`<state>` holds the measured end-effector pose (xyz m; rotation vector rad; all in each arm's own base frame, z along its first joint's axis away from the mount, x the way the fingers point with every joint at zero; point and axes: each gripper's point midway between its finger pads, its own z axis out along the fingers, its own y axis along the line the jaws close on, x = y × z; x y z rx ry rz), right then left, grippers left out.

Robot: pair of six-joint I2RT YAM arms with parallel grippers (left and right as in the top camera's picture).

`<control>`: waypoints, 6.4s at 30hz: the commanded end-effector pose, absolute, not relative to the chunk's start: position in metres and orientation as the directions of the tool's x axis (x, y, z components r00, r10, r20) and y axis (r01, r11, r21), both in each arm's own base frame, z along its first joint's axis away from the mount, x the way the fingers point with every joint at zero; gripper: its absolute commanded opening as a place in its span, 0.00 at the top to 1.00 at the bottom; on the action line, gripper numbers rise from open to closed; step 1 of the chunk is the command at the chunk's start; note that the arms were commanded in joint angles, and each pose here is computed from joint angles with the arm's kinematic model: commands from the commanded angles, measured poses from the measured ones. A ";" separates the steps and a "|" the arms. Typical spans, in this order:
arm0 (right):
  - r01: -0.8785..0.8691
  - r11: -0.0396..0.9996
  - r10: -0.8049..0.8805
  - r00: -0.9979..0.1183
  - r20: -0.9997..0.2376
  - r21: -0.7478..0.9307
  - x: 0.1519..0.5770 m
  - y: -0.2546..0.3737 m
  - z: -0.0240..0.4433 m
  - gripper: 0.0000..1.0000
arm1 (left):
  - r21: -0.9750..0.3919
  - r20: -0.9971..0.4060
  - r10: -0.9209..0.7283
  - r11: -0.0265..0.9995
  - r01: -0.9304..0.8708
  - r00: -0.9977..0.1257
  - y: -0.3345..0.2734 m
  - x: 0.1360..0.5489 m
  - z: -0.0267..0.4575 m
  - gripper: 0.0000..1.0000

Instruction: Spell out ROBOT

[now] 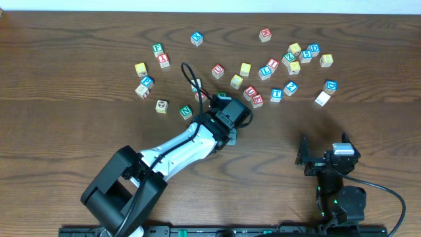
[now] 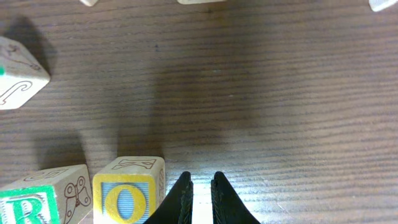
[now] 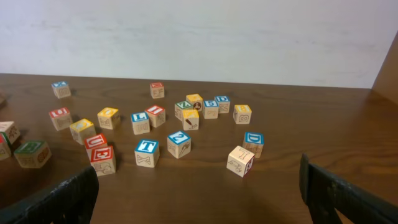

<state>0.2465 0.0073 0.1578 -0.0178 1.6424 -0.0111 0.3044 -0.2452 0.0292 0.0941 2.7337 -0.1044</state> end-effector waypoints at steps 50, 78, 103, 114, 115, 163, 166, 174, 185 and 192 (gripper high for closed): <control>-0.001 1.000 -0.030 -0.073 -0.997 -0.030 0.246 0.006 0.157 0.01 | -0.024 -0.405 -0.033 0.999 -0.025 -0.914 -0.233 0.308 0.000 0.92; -0.001 1.000 -0.030 -0.073 -0.997 -0.030 0.246 0.006 0.157 0.01 | -0.015 -0.470 -0.170 0.983 -0.185 -0.866 -0.218 0.318 0.005 0.92; -0.001 1.000 -0.030 -0.073 -0.997 -0.030 0.246 0.006 0.157 0.01 | -0.007 -0.465 -0.251 0.960 -0.281 -0.849 -0.207 0.312 0.004 0.93; -0.001 1.000 -0.029 -0.073 -0.997 -0.030 0.246 0.006 0.157 0.01 | 0.049 -0.460 -0.141 0.982 -0.184 -0.877 -0.206 0.311 0.003 0.92; -0.001 1.000 -0.030 -0.073 -0.997 -0.030 0.246 0.006 0.157 0.01 | 0.053 -0.459 -0.131 0.983 -0.175 -0.879 -0.206 0.311 0.003 0.93; -0.001 1.000 -0.030 -0.075 -0.997 -0.030 0.246 0.006 0.157 0.01 | 0.069 -0.454 -0.077 0.990 -0.122 -0.887 -0.208 0.312 0.003 0.93; -0.001 1.000 -0.030 -0.075 -0.997 -0.030 0.246 0.006 0.157 0.01 | 0.062 -0.459 -0.077 0.991 -0.118 -0.885 -0.210 0.313 0.004 0.93; -0.001 1.000 -0.030 -0.075 -0.997 -0.030 0.246 0.006 0.157 0.01 | -0.022 -0.481 -0.016 1.000 -0.006 -0.877 -0.239 0.326 0.014 0.93; -0.001 1.000 -0.030 -0.075 -0.997 -0.030 0.246 0.006 0.157 0.01 | -0.036 -0.553 0.145 0.980 0.198 -0.820 -0.249 0.325 0.085 0.93; -0.001 1.000 -0.030 -0.075 -0.997 -0.030 0.246 0.006 0.157 0.01 | -0.055 -0.568 0.174 0.967 0.248 -0.804 -0.233 0.301 0.133 0.88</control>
